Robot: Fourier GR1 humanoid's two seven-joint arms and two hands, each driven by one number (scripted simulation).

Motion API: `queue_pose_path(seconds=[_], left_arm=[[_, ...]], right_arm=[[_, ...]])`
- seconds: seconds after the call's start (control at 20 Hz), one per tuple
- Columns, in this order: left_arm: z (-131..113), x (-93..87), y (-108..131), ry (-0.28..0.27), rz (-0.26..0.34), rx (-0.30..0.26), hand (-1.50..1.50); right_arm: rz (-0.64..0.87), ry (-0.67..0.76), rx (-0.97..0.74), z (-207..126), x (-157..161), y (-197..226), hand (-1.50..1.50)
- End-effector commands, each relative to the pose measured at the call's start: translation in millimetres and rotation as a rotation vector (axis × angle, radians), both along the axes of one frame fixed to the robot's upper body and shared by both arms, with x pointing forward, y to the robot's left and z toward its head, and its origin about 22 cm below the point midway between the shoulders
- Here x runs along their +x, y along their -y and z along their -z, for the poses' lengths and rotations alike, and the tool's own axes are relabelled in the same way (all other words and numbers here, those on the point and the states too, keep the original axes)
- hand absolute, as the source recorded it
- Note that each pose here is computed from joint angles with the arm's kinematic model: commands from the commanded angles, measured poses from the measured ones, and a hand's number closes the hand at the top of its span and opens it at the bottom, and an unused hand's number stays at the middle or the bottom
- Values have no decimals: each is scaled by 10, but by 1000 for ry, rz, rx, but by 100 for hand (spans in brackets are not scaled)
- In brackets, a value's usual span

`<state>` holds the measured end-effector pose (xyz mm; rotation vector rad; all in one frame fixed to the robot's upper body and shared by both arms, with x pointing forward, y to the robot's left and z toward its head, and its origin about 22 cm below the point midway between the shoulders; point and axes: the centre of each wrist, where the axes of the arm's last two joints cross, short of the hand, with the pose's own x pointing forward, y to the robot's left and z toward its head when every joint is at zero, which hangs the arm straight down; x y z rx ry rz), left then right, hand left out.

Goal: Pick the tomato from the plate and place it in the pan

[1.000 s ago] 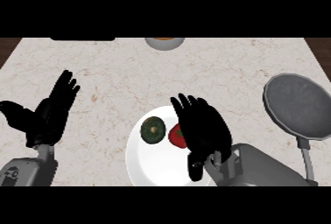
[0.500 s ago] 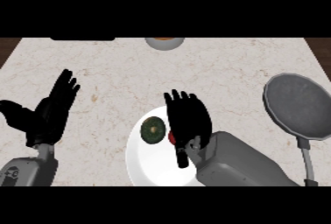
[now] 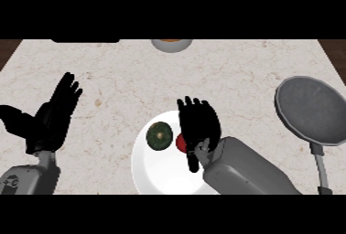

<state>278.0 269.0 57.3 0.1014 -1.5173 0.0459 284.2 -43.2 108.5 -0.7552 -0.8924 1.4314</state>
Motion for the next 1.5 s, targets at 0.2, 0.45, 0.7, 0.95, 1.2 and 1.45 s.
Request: queue_pose_path(seconds=[0.2,0.45,0.7,0.95,1.2,1.45], left_arm=[[-26,-38,-20,-9,24,-20,0],[5,117,58,-10,3,-6,0],[-105,202,-181,2,10,16,0],[2,82,-85,-4,-1,9,0],[3,128,-90,-3,9,1,0],[4,59,110,2,12,-9,0]], right_arm=[[99,-34,-99,315,127,-181,-150],[84,-25,-53,437,80,-84,-150],[99,-59,-44,468,224,-159,-150],[25,-60,-30,702,159,-33,150],[17,-17,0,787,150,-242,150],[8,-3,41,841,317,13,150]])
